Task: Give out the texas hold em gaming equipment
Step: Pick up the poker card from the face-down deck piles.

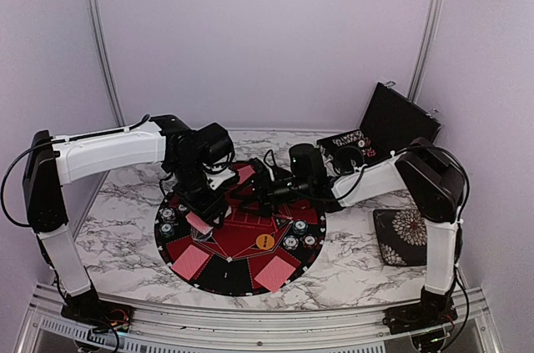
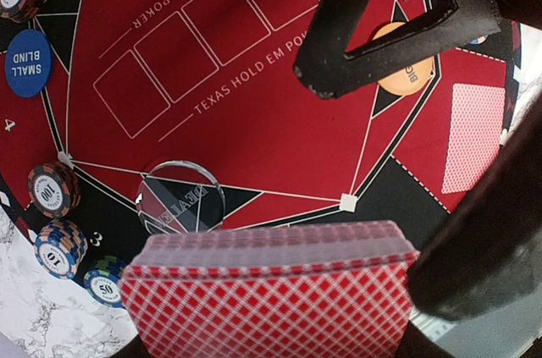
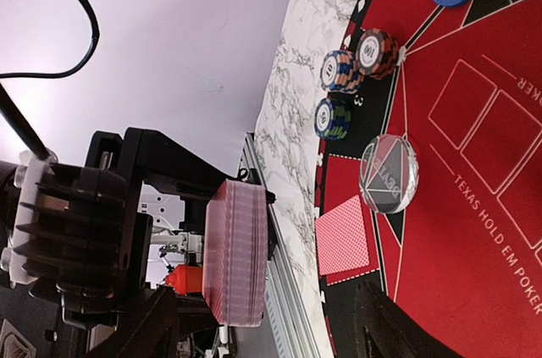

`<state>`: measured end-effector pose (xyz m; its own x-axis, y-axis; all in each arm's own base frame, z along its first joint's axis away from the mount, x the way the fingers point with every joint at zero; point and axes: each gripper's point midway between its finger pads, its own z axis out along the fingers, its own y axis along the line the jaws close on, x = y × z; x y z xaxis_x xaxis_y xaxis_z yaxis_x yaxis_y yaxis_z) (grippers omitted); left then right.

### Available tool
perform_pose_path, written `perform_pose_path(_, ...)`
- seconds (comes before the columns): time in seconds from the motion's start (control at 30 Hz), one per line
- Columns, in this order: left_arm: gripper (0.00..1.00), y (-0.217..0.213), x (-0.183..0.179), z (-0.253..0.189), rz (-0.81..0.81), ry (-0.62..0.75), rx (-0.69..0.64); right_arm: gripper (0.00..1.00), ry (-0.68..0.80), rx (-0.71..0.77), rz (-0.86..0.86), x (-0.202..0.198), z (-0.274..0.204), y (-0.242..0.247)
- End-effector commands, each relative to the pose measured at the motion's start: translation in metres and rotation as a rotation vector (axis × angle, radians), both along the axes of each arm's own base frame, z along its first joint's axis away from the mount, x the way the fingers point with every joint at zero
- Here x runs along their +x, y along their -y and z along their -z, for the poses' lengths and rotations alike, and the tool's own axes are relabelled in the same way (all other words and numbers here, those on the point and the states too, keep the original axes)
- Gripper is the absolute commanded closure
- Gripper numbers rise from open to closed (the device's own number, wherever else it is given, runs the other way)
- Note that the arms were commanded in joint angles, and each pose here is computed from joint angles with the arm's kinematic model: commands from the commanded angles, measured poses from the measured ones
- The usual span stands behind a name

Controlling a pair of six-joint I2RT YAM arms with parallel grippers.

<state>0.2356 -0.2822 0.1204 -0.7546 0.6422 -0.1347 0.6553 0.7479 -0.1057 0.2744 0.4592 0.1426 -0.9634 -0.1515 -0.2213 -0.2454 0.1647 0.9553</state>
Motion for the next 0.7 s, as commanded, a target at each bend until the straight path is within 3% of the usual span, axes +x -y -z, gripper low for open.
perform_pose_path(0.0,0.54,0.009,0.002,-0.009,0.015,0.011,-0.030,0.31,0.000,0.042,-0.032,-0.006,-0.006,-0.012)
perform_pose_path(0.67,0.54,0.014,0.005,-0.013,0.023,0.021,-0.041,0.34,-0.010,0.064,-0.070,-0.012,-0.008,-0.038)
